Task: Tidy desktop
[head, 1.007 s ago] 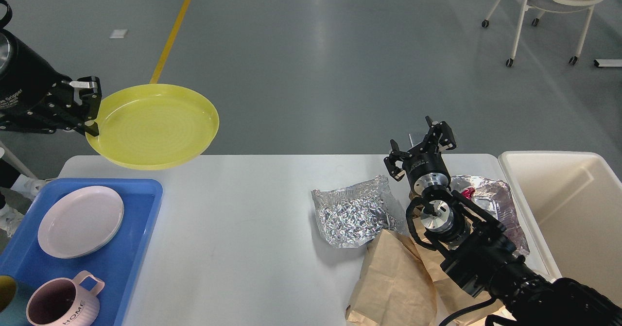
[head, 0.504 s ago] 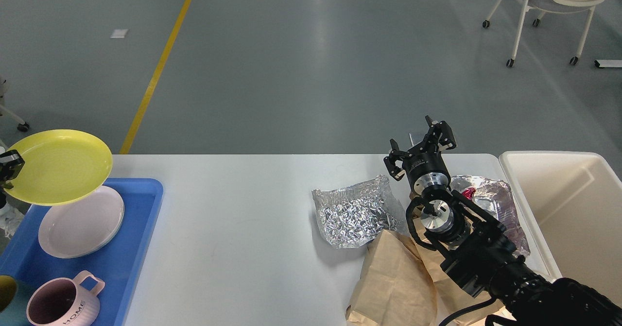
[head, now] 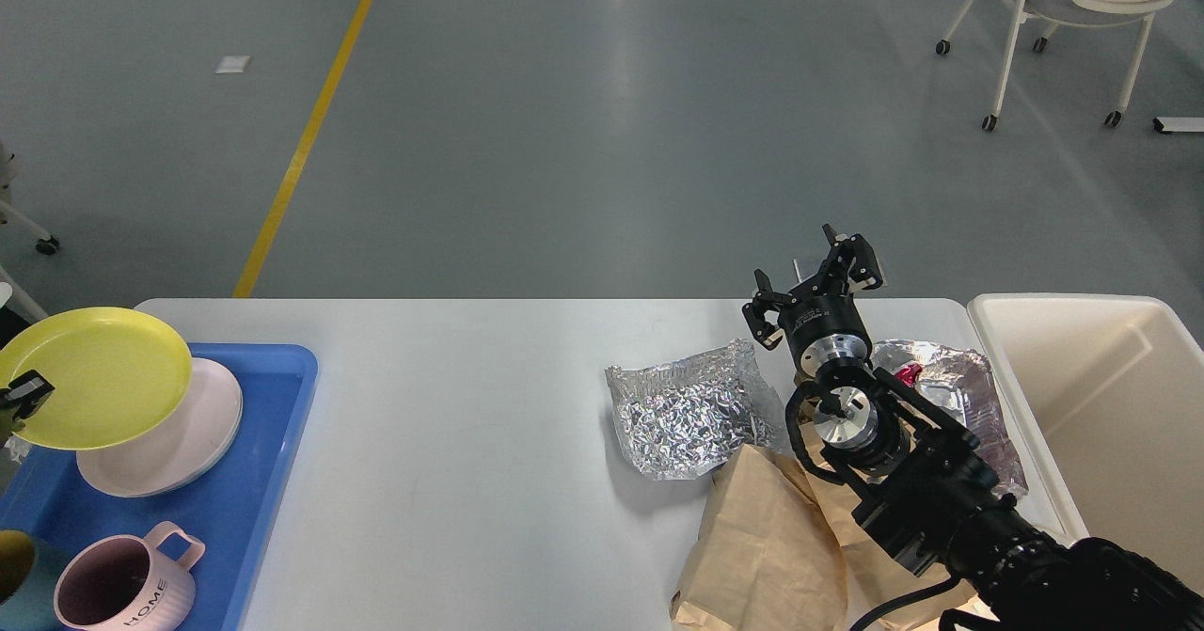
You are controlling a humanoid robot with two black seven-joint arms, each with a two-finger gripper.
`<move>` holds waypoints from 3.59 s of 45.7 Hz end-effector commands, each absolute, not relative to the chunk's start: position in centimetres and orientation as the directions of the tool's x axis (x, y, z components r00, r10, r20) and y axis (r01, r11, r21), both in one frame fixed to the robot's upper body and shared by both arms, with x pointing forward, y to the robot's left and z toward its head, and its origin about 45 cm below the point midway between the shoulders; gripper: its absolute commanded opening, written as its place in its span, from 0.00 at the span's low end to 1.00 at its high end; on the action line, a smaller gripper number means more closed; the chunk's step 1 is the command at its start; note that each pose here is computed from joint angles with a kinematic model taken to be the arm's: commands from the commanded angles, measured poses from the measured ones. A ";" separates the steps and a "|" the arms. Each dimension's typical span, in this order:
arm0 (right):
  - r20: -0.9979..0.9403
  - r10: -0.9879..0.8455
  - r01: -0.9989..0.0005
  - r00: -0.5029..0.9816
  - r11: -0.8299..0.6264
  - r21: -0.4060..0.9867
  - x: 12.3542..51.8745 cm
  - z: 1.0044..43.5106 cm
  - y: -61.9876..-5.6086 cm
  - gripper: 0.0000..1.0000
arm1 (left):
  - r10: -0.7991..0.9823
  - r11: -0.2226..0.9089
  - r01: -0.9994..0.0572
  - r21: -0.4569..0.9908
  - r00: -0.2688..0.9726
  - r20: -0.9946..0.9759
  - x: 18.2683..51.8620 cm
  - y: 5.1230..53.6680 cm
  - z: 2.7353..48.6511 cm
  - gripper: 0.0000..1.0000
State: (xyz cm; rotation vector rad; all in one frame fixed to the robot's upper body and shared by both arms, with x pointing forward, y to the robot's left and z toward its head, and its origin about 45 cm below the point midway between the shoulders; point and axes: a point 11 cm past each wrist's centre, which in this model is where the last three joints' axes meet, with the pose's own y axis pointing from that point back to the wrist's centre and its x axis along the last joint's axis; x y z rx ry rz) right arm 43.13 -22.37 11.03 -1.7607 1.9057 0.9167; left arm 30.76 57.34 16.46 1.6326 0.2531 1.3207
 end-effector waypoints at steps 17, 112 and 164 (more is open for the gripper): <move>-0.674 -0.726 -0.980 -0.137 -0.002 0.201 43.1 11.0 -22.4 1.00 | 0.674 -0.476 -0.380 0.793 0.422 0.606 30.1 55.0 12.8 0.00; -0.674 -0.726 -0.980 -0.137 -0.002 0.201 43.1 11.0 -22.4 1.00 | 0.875 0.069 -0.804 0.591 0.333 0.351 43.5 47.8 32.4 0.97; -0.674 -0.726 -0.980 -0.137 -0.002 0.201 43.1 11.0 -22.4 1.00 | 0.904 0.075 -0.961 0.268 -0.048 -0.425 46.4 38.7 19.5 0.98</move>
